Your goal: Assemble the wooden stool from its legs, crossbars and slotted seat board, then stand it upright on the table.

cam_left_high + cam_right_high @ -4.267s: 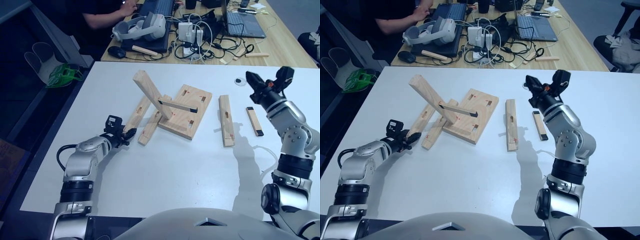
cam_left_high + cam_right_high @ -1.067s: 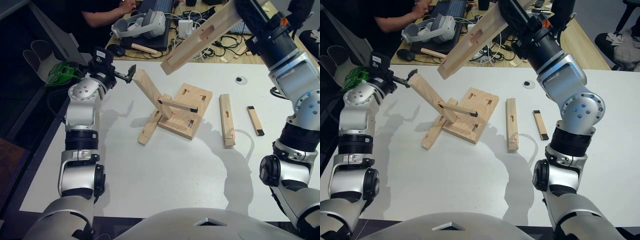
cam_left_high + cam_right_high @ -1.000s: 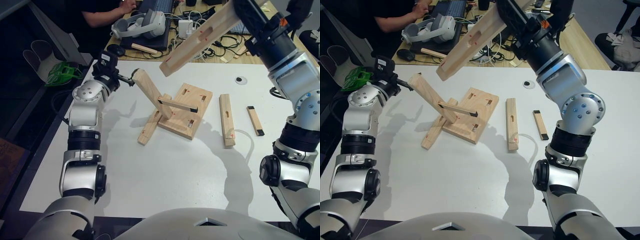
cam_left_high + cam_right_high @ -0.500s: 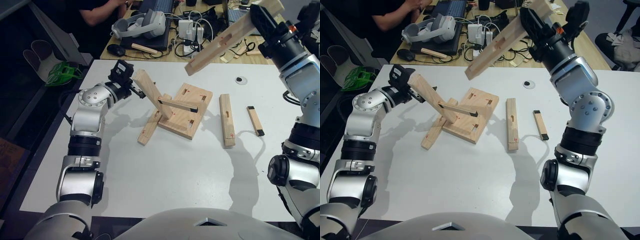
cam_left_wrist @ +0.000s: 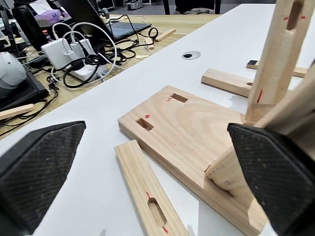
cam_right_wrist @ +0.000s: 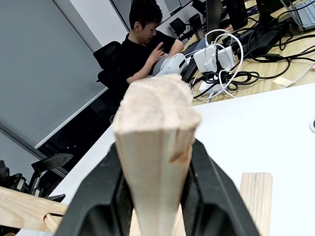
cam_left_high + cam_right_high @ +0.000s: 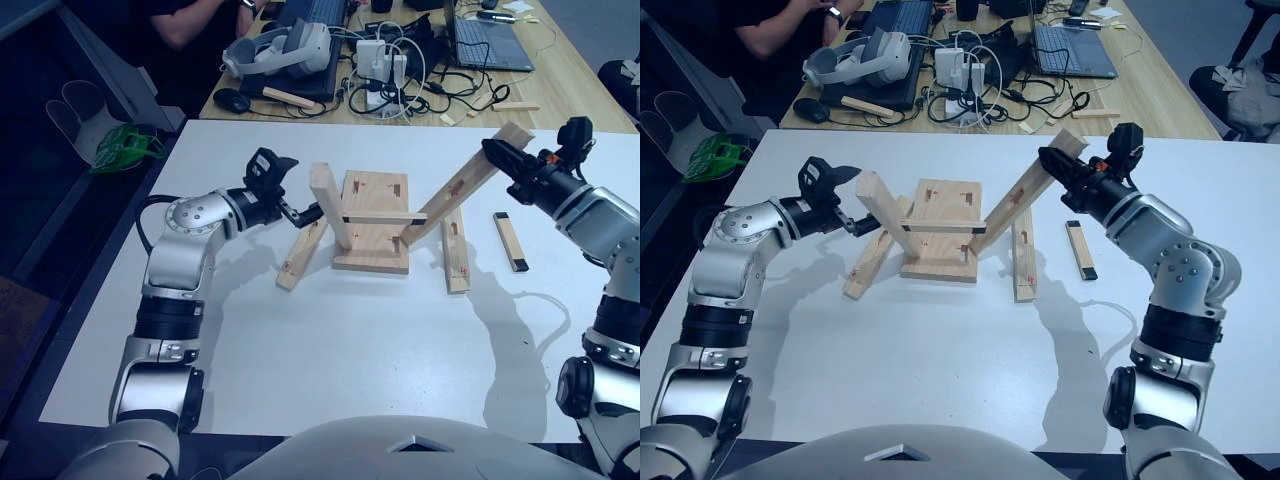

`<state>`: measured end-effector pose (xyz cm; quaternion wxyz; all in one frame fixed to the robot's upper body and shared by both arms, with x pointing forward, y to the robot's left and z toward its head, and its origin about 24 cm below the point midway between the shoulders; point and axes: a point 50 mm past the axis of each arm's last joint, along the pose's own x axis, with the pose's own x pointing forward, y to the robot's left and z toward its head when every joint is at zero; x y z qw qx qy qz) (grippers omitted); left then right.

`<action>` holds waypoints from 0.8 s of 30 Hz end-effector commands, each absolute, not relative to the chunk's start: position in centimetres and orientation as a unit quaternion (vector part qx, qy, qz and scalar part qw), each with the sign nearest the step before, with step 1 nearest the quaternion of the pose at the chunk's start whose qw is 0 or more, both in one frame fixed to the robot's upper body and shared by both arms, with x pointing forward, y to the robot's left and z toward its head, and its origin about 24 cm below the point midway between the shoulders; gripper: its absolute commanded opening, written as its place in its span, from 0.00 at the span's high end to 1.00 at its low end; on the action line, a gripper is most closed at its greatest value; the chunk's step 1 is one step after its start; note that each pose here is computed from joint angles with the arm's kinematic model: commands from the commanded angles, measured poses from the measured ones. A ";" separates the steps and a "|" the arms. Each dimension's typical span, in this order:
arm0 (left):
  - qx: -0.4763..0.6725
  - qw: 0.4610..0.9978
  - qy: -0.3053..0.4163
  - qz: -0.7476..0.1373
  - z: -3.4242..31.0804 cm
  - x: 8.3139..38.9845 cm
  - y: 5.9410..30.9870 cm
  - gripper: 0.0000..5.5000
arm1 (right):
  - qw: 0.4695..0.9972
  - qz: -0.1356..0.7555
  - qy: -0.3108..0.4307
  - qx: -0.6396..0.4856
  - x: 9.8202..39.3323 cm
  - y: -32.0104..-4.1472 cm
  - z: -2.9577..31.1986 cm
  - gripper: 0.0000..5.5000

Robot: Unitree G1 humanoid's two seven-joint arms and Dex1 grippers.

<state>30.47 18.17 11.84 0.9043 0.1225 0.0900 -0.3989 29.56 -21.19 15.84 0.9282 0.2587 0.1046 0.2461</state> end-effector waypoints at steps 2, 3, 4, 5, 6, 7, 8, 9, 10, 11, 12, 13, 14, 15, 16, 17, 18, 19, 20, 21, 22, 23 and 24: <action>0.108 0.886 0.108 -0.438 11.7 29.2 17.4 0.02 | 0.928 0.242 0.109 0.261 29.3 -21.4 15.9 0.81; 0.108 0.883 0.111 -0.444 11.6 29.0 17.3 0.02 | 0.929 0.241 0.111 0.257 29.4 -21.4 15.9 0.81; 0.108 0.882 0.113 -0.445 11.6 28.9 17.3 0.02 | 0.931 0.238 0.112 0.252 29.5 -21.5 15.8 0.81; 0.108 0.882 0.114 -0.444 11.6 28.9 17.3 0.02 | 0.933 0.235 0.113 0.249 29.5 -21.5 15.8 0.81; 0.107 0.883 0.114 -0.442 11.6 28.9 17.3 0.02 | 0.934 0.231 0.114 0.246 29.6 -21.5 15.7 0.81; 0.106 0.884 0.115 -0.441 11.5 28.8 17.4 0.02 | 0.938 0.221 0.115 0.242 29.7 -21.7 15.5 0.81; 0.109 0.885 0.117 -0.438 11.4 28.8 17.4 0.02 | 0.940 0.214 0.116 0.239 29.8 -21.8 15.4 0.81; 0.112 0.886 0.118 -0.435 11.3 28.8 17.4 0.02 | 0.942 0.210 0.117 0.236 29.9 -21.8 15.2 0.81; 0.117 0.888 0.119 -0.428 11.2 28.9 17.5 0.02 | 0.943 0.210 0.118 0.231 29.9 -21.7 15.0 0.81; 0.119 0.891 0.118 -0.422 11.2 29.0 17.7 0.02 | 0.943 0.210 0.120 0.228 30.0 -21.6 14.9 0.81; 0.121 0.896 0.114 -0.412 11.3 29.2 17.8 0.02 | 0.944 0.210 0.122 0.223 30.0 -21.5 14.7 0.81; 0.122 0.900 0.111 -0.403 11.3 29.4 18.0 0.02 | 0.945 0.209 0.123 0.219 30.0 -21.5 14.6 0.81; 0.121 0.907 0.110 -0.387 11.4 29.7 18.2 0.02 | 0.945 0.210 0.123 0.218 30.0 -21.3 14.6 0.81; 0.122 0.917 0.109 -0.363 11.4 30.2 18.6 0.02 | 0.945 0.213 0.124 0.216 29.9 -21.1 14.6 0.81; 0.121 0.925 0.108 -0.344 11.4 30.5 18.9 0.02 | 0.944 0.217 0.124 0.214 29.8 -20.8 14.7 0.81; 0.116 0.933 0.105 -0.325 11.4 30.7 19.1 0.02 | 0.944 0.220 0.123 0.211 29.8 -20.6 14.8 0.81; 0.113 0.937 0.101 -0.314 11.4 30.8 19.2 0.02 | 0.945 0.221 0.123 0.208 29.7 -20.4 14.9 0.81; 0.107 0.940 0.096 -0.309 11.4 30.8 19.2 0.02 | 0.946 0.220 0.122 0.207 29.7 -20.4 15.0 0.81; 0.098 0.942 0.092 -0.307 11.4 30.8 19.0 0.02 | 0.947 0.215 0.121 0.205 29.6 -20.4 15.1 0.81; 0.092 0.942 0.088 -0.309 11.4 30.7 18.8 0.02 | 0.949 0.207 0.121 0.203 29.6 -20.5 15.0 0.81; 0.087 0.943 0.087 -0.310 11.3 30.5 18.6 0.02 | 0.952 0.197 0.122 0.198 29.6 -20.6 14.8 0.81; 0.083 0.943 0.086 -0.311 11.3 30.4 18.5 0.02 | 0.955 0.188 0.123 0.192 29.5 -20.7 14.7 0.81; 0.082 0.943 0.085 -0.311 11.2 30.4 18.5 0.02 | 0.960 0.177 0.125 0.178 29.5 -20.8 14.4 0.81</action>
